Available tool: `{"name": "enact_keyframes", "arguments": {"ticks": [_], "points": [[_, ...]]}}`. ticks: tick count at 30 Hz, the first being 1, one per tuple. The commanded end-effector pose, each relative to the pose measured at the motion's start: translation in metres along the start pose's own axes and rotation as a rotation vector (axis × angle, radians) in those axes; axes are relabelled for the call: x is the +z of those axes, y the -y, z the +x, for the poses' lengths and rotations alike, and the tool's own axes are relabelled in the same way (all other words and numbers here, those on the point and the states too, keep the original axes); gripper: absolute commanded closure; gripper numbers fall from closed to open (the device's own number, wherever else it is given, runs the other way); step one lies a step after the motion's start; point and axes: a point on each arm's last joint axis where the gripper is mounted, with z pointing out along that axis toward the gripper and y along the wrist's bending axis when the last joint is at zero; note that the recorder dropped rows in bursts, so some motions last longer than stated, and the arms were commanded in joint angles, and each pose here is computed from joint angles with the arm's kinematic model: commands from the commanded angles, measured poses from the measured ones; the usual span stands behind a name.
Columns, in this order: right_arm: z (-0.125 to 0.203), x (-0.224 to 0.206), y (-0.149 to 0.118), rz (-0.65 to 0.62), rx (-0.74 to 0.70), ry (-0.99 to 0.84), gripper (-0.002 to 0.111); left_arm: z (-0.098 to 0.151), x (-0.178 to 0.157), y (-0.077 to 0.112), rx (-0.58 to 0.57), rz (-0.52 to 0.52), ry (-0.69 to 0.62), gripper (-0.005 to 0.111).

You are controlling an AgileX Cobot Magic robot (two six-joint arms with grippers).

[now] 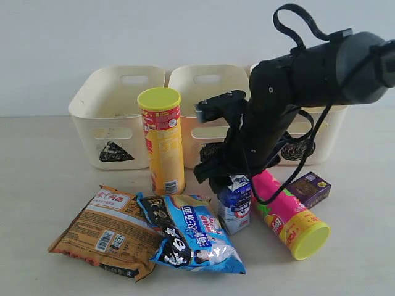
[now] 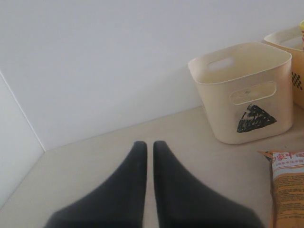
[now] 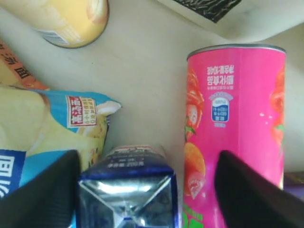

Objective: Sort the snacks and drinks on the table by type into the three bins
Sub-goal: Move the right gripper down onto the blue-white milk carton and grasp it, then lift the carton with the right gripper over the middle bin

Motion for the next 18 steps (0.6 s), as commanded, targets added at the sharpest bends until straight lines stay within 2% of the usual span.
{"name": "enact_keyframes", "arguments": {"ticks": [1, 4, 7, 12, 18], "points": [[0.001, -0.002, -0.001, -0.009, 0.016, -0.024, 0.072, 0.000, 0.000, 0.000, -0.012, -0.002, 0.005, 0.102], [0.003, -0.003, -0.001, -0.010, 0.017, -0.046, 0.093, 0.000, 0.000, 0.000, -0.012, -0.002, 0.005, 0.102], [0.002, -0.008, -0.001, -0.011, 0.017, -0.038, 0.108, 0.000, 0.000, 0.000, -0.012, -0.002, 0.005, 0.102], [-0.003, -0.030, -0.002, -0.012, 0.019, 0.037, 0.108, 0.000, 0.000, 0.000, -0.012, -0.002, 0.005, 0.102], [-0.012, -0.078, -0.001, -0.010, 0.006, 0.200, 0.108, 0.001, 0.000, 0.000, -0.012, -0.002, 0.003, 0.102]]}}
